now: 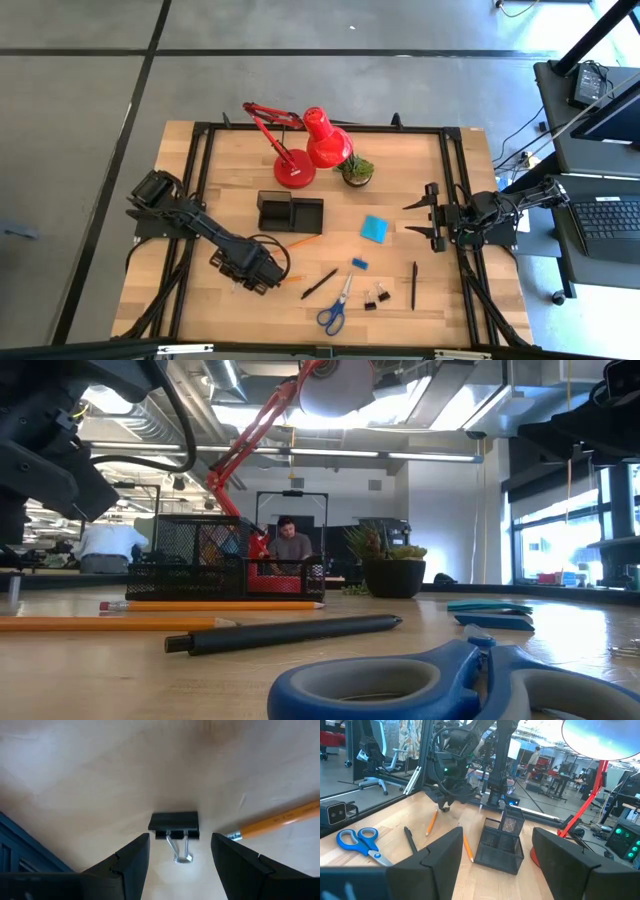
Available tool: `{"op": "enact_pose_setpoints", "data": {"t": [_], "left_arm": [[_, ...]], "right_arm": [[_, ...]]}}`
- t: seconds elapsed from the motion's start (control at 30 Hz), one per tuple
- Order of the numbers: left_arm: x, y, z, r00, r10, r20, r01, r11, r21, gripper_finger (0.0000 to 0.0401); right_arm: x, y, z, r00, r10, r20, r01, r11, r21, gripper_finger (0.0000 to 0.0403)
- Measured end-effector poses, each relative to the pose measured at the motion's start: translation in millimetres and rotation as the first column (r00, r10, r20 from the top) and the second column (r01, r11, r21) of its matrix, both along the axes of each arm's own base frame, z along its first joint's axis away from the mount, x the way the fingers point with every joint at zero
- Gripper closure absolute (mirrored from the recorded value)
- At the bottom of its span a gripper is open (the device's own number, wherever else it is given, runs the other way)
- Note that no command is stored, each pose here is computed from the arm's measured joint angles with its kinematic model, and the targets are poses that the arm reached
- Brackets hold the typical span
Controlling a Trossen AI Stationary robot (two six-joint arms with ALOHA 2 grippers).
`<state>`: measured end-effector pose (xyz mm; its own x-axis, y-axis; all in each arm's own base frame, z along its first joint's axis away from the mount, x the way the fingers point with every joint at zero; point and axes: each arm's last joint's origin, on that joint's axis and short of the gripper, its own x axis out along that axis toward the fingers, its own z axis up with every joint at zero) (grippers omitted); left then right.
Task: Pick and place office supplies into organizer
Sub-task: Put the left black binder clip into the black desk organizer
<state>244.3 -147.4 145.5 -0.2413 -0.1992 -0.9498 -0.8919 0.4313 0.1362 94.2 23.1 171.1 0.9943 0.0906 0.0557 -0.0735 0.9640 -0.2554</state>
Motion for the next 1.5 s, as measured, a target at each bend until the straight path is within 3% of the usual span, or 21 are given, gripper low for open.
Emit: {"op": "enact_pose_setpoints", "data": {"t": [0.3, 0.7, 1.1, 1.37, 1.5], "left_arm": [[1.0, 0.6, 0.0, 0.992, -0.120, 0.045, 0.120, 0.993, 0.002, 0.0195], [1.1, 0.7, 0.0, 0.993, -0.110, 0.044, 0.110, 0.994, 0.004, 0.0193], [1.5, 0.5, 0.0, 0.993, -0.107, 0.046, 0.107, 0.994, 0.000, 0.0116], [2.0, 0.8, -0.1, 0.999, 0.021, 0.027, -0.022, 0.999, 0.033, 0.0117], [2.5, 1.5, -0.1, 0.999, 0.027, 0.026, -0.028, 0.999, 0.032, 0.0118]], "right_arm": [[0.0, 0.0, 0.0, 1.000, 0.000, 0.000, 0.000, 1.000, 0.000, 0.0161], [0.0, 0.0, 0.0, 1.000, 0.000, 0.000, 0.000, 1.000, 0.000, 0.0161], [0.0, 0.0, 0.0, 1.000, 0.000, 0.000, 0.000, 1.000, 0.000, 0.0161], [0.0, 0.0, 0.0, 1.000, 0.000, 0.000, 0.000, 1.000, 0.000, 0.0161], [0.0, 0.0, 0.0, 1.000, 0.000, 0.000, 0.000, 1.000, 0.000, 0.0161]]}}
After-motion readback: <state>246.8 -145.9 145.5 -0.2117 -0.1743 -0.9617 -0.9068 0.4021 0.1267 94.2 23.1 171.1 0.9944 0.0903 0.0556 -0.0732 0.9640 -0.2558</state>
